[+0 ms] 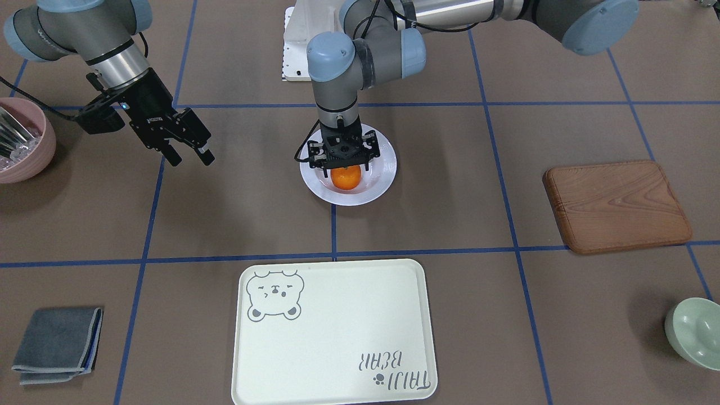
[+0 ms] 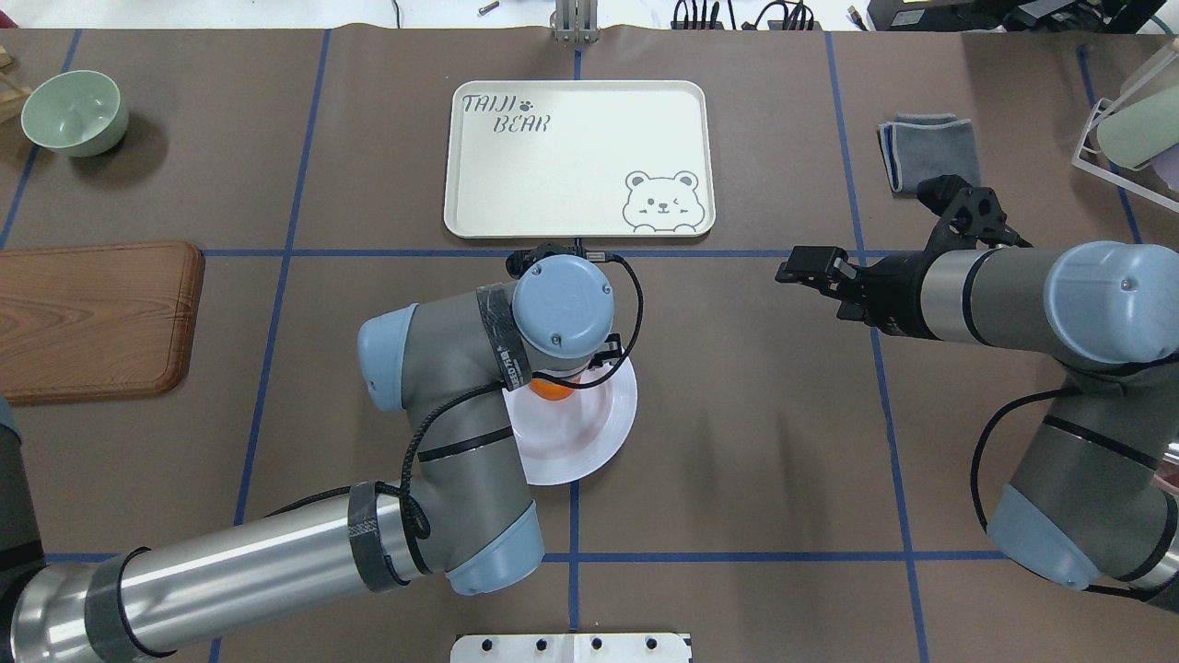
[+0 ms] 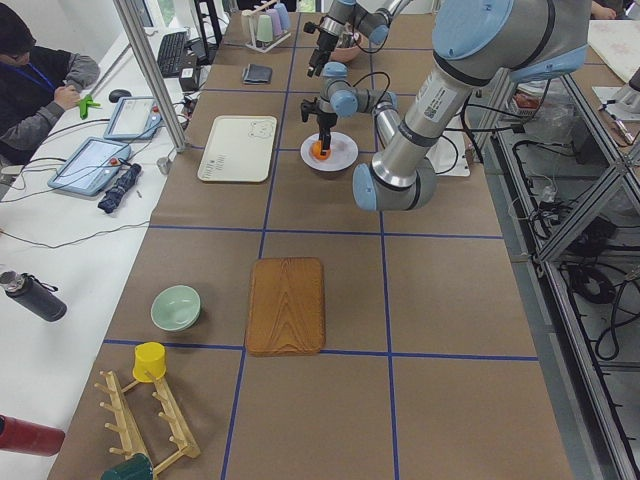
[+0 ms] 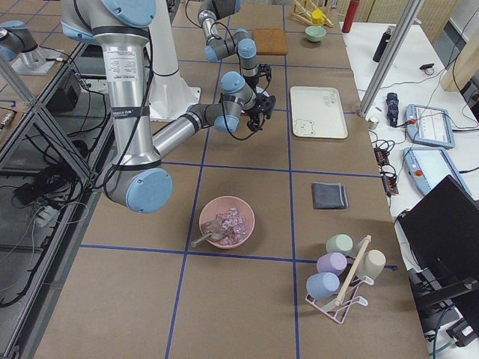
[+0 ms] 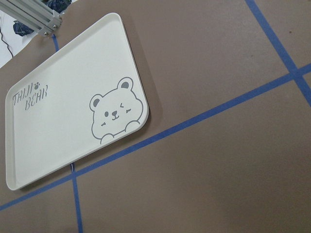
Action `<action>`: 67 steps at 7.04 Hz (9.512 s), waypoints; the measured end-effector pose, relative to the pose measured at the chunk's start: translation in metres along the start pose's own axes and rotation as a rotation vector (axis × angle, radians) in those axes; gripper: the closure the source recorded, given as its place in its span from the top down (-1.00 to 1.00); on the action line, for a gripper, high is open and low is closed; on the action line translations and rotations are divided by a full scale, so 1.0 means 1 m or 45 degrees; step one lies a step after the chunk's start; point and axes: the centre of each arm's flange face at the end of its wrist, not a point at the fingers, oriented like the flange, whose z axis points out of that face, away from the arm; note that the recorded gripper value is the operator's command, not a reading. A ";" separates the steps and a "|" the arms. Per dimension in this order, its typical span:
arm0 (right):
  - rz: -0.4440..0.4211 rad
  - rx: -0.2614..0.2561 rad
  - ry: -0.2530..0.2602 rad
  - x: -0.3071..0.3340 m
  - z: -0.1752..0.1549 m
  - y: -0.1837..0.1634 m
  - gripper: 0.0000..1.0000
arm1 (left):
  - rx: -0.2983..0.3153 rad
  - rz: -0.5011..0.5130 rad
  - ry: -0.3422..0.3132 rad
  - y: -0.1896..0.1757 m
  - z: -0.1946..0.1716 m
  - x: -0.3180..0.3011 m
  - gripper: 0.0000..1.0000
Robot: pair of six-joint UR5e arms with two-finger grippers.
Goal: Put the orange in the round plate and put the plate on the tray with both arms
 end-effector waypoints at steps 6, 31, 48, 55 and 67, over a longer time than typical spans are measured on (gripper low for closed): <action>0.352 0.086 -0.113 -0.033 0.026 0.095 0.95 | -0.065 0.392 -0.086 -0.206 -0.117 -0.330 0.97; 0.626 0.237 -0.188 -0.085 0.144 0.264 -0.07 | -0.167 0.284 0.083 -0.246 -0.124 -0.786 0.97; 0.870 0.577 -0.607 -0.159 0.169 0.112 -1.00 | -0.190 0.223 0.069 -0.145 -0.130 -0.815 0.97; 1.025 0.737 -0.438 -0.214 0.272 0.029 1.00 | -0.180 0.230 0.070 -0.150 -0.132 -0.810 0.97; -0.856 -0.284 0.600 -0.001 0.069 -0.149 1.00 | -0.182 0.237 0.075 -0.151 -0.130 -0.810 0.97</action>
